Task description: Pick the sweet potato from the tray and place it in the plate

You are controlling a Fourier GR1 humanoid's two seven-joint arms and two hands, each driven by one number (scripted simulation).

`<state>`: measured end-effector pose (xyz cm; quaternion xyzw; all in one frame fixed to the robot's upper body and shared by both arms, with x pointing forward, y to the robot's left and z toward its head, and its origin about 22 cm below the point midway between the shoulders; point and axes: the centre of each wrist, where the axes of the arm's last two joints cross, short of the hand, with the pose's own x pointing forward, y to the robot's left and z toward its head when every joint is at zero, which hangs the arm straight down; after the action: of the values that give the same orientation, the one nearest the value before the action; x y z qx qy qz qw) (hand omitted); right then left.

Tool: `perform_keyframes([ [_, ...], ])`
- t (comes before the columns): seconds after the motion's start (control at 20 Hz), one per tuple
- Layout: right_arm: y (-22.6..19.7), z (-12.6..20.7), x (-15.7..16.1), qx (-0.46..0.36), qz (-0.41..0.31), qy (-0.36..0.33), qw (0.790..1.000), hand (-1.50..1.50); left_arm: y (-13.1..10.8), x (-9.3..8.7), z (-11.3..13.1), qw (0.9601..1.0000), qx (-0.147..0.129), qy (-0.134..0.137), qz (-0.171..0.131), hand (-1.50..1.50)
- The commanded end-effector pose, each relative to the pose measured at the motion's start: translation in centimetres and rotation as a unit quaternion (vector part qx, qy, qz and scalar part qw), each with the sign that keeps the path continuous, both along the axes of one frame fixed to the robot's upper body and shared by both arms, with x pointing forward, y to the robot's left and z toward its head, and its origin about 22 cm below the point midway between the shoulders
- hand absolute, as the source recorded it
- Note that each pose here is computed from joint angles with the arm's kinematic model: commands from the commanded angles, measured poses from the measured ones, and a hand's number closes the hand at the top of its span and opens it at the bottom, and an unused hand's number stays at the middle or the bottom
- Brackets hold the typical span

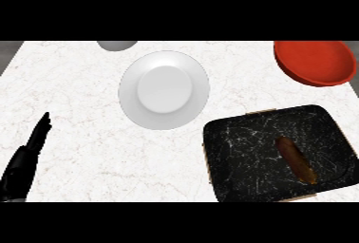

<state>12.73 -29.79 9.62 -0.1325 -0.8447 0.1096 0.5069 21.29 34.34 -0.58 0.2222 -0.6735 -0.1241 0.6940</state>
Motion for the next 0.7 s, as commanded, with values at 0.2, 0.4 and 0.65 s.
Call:
perform_keyframes([
  [0.2, -2.1, 4.6, -1.4, -0.213, -0.036, 0.128, 0.968, -1.50, 0.0, 0.5, 0.4, 0.9999, -0.001, -0.010, -0.005, 0.00],
  [0.4, -1.7, 6.3, 0.0, -0.248, -0.058, 0.192, 0.948, -1.50, -0.7, 0.2, 0.5, 0.9999, 0.000, -0.002, -0.012, 0.00],
  [0.65, -1.6, 6.5, 3.3, -0.299, -0.063, 0.254, 0.918, -1.50, -0.6, 0.7, 0.4, 0.9997, 0.003, -0.012, -0.023, 0.00],
])
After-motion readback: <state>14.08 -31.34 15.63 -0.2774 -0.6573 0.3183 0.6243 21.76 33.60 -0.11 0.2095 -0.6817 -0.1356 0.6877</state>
